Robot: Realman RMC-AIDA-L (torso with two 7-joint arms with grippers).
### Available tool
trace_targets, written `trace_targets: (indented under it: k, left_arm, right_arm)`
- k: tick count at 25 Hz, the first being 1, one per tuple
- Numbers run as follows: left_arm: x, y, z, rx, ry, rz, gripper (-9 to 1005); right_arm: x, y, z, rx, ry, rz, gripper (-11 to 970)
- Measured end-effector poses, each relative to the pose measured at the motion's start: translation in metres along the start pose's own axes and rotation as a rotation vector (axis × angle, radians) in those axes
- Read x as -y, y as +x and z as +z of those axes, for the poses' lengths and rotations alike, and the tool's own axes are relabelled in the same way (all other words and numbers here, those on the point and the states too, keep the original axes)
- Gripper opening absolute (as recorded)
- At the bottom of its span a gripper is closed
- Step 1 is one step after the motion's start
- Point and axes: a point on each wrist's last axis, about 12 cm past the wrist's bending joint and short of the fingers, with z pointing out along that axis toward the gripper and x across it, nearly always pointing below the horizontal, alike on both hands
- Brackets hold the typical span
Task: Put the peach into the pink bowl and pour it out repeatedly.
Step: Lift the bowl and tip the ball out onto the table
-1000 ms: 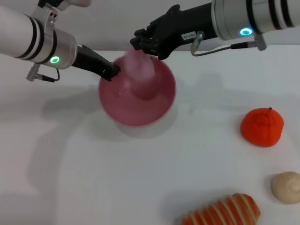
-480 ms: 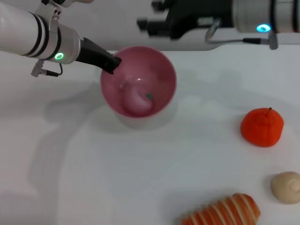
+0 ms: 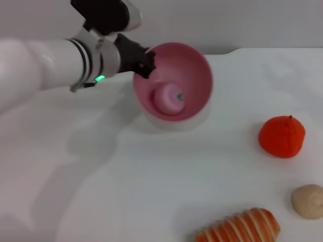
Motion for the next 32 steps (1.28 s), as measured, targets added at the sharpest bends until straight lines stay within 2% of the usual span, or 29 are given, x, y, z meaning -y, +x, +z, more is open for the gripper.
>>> trace_targets:
  k: [2,3,4,5,10,12,17,20,23,32]
  left_arm:
    - [0.011,-0.002,-0.002,0.065,-0.022,-0.003,39]
    - [0.011,-0.002,-0.002,0.065,-0.022,-0.003,39]
    - [0.019,-0.005,-0.007,0.159,-0.061,-0.014,39]
    - [0.021,-0.005,-0.008,0.181,-0.072,-0.017,40]
    - [0.037,-0.004,-0.018,0.35,-0.148,-0.046,40]
    - [0.052,-0.002,-0.021,0.42,-0.159,-0.045,39]
    - [0.076,0.005,-0.025,0.529,-0.182,-0.019,38]
    - [0.083,0.008,-0.026,0.564,-0.191,-0.007,38]
    - [0.095,0.016,-0.03,0.652,-0.226,0.033,38]
    - [0.104,0.028,-0.041,0.784,-0.292,0.074,38]
  right_arm:
    - [0.014,-0.004,-0.02,0.074,0.071,-0.009,559]
    - [0.022,-0.006,-0.029,0.101,0.105,-0.015,558]
    - [0.026,-0.007,-0.035,0.107,0.124,-0.021,557]
    - [0.031,-0.008,-0.042,0.107,0.143,-0.028,556]
    - [0.044,-0.018,-0.072,0.113,0.199,-0.075,552]
    - [0.049,-0.024,-0.085,0.113,0.213,-0.089,551]
    - [0.064,-0.037,-0.112,0.107,0.269,-0.092,547]
    - [0.067,-0.039,-0.119,0.104,0.285,-0.097,545]
    - [0.069,-0.039,-0.121,0.097,0.292,-0.097,542]
    - [0.068,-0.037,-0.115,0.1,0.281,-0.091,535]
